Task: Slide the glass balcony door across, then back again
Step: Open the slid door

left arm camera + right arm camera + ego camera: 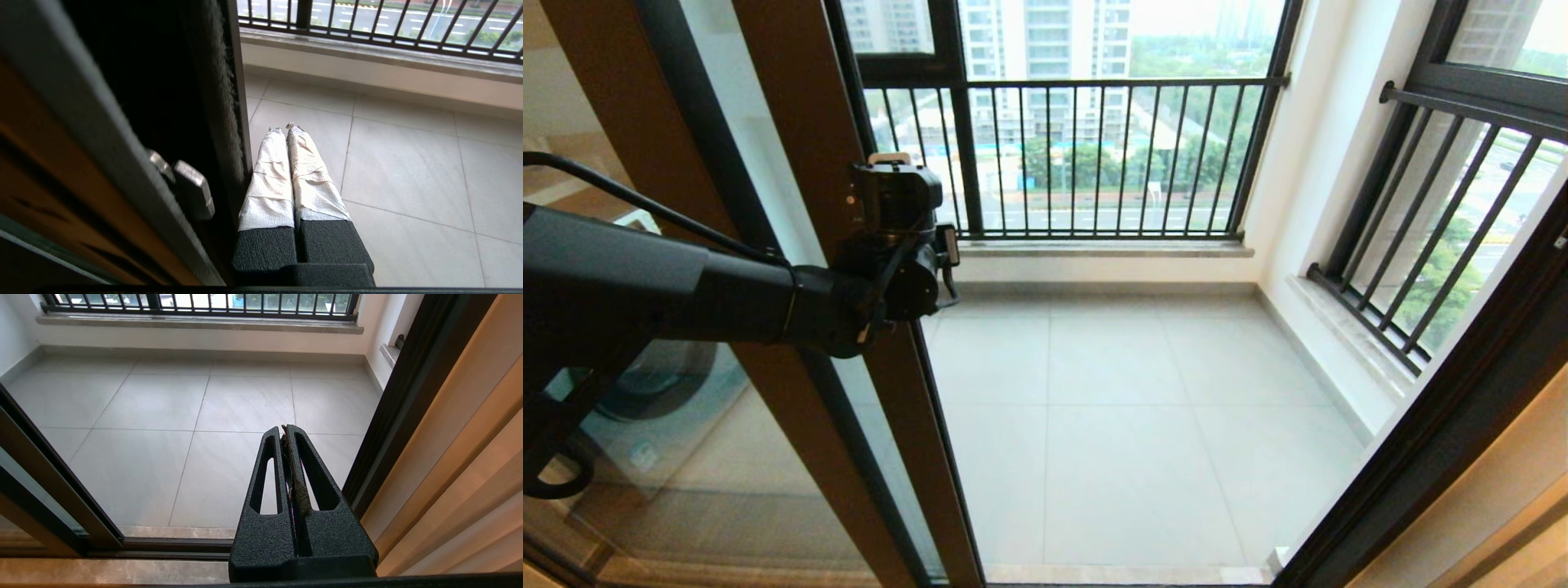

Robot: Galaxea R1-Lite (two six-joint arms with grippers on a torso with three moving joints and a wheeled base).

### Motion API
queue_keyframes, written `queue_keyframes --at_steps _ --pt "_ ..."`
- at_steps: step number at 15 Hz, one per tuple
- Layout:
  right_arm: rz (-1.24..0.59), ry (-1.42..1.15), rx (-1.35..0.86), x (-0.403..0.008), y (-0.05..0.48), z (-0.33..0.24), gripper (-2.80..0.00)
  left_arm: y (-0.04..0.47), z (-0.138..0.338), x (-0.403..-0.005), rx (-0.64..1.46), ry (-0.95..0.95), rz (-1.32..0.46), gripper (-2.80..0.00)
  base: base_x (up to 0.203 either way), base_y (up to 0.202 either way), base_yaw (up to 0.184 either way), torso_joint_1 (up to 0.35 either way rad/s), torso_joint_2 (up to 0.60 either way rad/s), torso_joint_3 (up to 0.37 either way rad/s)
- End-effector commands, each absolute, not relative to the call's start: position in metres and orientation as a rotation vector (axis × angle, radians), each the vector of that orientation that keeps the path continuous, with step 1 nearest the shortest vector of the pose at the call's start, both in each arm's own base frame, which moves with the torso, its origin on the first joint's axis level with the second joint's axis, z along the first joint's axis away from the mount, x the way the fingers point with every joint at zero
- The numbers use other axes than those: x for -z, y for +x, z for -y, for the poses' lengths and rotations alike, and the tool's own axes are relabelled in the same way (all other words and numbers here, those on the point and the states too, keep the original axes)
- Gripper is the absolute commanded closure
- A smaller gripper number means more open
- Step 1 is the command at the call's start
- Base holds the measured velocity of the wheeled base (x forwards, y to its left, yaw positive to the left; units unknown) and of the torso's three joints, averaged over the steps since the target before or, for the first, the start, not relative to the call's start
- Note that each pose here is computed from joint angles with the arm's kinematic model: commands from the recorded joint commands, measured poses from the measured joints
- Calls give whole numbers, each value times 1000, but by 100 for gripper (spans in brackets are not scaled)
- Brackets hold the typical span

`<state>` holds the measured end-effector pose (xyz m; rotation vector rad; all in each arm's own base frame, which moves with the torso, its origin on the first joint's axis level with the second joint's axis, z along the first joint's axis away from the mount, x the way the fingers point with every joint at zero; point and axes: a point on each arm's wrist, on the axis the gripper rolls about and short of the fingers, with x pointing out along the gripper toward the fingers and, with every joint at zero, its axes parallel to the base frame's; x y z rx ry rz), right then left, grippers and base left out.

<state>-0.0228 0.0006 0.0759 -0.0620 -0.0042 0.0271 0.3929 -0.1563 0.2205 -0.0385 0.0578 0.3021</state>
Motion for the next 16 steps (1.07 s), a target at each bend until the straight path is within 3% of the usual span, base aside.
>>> queue_keyframes --at_steps 1,16 --pt "6 -63 -30 -76 -23 -1 0 395 152 -222 -321 -43 -50 0 0 0 0 0 0 0" --pt "6 -63 -29 -76 -23 -1 0 398 146 -222 -336 -39 -48 0 0 0 0 0 0 0"
